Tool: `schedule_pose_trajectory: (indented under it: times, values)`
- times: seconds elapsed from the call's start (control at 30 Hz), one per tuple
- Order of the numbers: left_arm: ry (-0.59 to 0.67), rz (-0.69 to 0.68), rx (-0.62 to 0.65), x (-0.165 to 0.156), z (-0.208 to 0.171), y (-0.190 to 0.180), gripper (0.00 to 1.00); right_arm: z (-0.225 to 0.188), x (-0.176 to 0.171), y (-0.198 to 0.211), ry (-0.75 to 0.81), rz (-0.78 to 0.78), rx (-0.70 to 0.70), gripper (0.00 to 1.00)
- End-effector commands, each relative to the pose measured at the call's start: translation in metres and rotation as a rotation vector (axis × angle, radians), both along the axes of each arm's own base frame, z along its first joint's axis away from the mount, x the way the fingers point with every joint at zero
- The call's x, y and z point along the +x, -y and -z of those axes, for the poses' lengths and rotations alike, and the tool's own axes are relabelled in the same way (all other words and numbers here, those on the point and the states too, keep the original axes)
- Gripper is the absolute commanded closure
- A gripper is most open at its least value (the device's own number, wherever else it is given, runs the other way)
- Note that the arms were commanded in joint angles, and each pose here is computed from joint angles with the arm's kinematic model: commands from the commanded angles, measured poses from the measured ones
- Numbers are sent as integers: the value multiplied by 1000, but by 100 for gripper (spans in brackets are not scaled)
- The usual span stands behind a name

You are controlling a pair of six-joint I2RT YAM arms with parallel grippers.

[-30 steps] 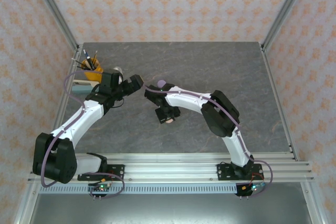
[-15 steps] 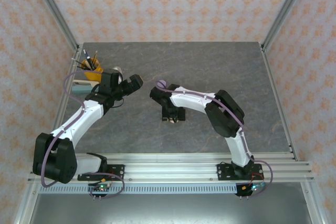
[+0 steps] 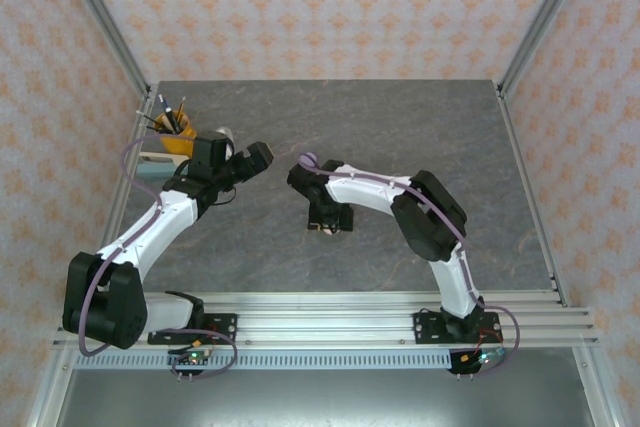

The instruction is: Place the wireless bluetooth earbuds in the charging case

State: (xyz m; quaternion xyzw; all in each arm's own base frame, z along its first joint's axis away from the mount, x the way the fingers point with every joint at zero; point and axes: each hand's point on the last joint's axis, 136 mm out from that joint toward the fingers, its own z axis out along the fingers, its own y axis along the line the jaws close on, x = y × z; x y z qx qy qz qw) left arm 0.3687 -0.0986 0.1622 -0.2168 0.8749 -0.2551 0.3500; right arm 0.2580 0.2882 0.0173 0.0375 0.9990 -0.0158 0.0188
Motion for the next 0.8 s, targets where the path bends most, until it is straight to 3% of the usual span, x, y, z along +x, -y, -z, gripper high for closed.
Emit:
schedule_pose_trajectory:
  times: [0.0,0.4,0.77]
  values:
    - [17,18,-8,5,-2,2,0,13,4,6,-14,-15,4,38]
    - [22,37,-11,6,-5,5,0,16,-4,18,-98,-163,-34,38]
    - [22,32,-10,4,-6,4,0,21,-2,18,-93,-108,-54,41]
